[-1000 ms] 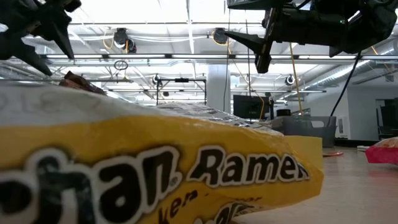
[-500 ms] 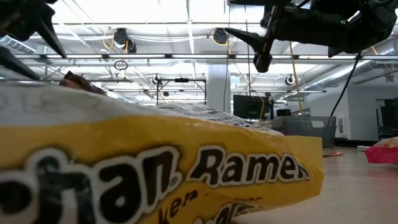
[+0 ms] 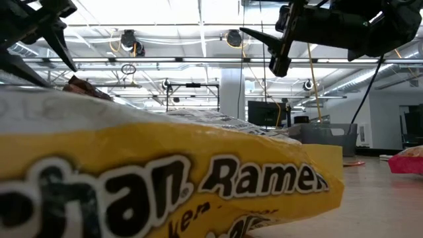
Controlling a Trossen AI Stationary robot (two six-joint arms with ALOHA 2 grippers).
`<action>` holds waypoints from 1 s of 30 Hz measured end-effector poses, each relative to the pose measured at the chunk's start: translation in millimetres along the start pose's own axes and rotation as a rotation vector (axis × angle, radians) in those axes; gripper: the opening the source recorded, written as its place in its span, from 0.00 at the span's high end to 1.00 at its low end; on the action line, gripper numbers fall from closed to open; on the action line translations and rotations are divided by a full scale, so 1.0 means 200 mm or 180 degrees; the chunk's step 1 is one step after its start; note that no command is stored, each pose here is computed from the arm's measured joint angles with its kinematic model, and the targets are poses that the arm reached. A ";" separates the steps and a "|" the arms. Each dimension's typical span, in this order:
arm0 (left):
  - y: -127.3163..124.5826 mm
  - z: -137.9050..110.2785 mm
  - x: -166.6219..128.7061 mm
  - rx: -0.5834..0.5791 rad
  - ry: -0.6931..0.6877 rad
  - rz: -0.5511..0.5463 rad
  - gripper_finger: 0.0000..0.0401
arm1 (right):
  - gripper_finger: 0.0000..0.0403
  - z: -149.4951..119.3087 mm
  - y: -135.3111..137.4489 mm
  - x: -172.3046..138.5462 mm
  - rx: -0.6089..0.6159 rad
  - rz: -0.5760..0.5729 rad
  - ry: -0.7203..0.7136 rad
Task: Pick & Place Food Item
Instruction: Put the left blue spoon into the white bin
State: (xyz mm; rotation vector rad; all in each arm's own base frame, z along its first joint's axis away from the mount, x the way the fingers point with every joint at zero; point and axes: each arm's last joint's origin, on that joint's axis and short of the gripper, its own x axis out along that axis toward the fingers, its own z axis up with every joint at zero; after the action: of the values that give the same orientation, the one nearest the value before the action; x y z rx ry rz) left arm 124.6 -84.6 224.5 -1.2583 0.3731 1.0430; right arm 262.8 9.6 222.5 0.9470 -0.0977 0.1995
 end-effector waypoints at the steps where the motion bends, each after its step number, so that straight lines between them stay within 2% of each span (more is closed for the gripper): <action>1: 0.00 0.02 0.00 -0.0022 -0.0001 0.0036 0.39 | 0.47 0.00 0.00 0.00 -0.0001 -0.0017 -0.0025; 7: 0.03 0.12 -0.02 -0.0003 0.0027 0.0296 0.39 | 0.47 0.03 -0.01 0.00 -0.0006 -0.0057 -0.0232; 12: 0.03 0.16 -0.05 -0.0087 -0.0024 0.0049 0.39 | 0.47 0.07 -0.01 -0.01 -0.0048 -0.0004 -0.0370; 14: 0.03 0.16 -0.05 -0.0043 -0.0054 0.0049 0.39 | 0.47 0.09 -0.02 -0.01 -0.0073 -0.0043 -0.0422; 18: 0.04 0.11 -0.03 0.0216 0.0030 0.0266 0.39 | 0.47 0.12 -0.04 -0.02 -0.0086 -0.0168 -0.0607; 21: 0.05 0.07 -0.01 0.0533 0.0095 0.0440 0.39 | 0.47 0.13 -0.04 -0.02 -0.0145 -0.0135 -0.0654; 26: 0.04 0.00 0.03 0.0830 0.0122 0.0522 0.39 | 0.47 0.14 -0.04 -0.02 -0.0090 -0.0020 -0.0557; 30: 0.01 -0.06 0.06 0.0487 0.0032 0.0319 0.39 | 0.47 0.14 -0.03 -0.02 0.0096 0.0285 -0.0201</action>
State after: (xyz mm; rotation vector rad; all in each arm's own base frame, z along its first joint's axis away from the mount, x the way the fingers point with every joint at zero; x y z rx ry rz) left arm 132.0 -90.0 210.1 -1.1174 0.5186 1.0726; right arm 259.5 -17.9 233.2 0.9800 -0.1959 0.2545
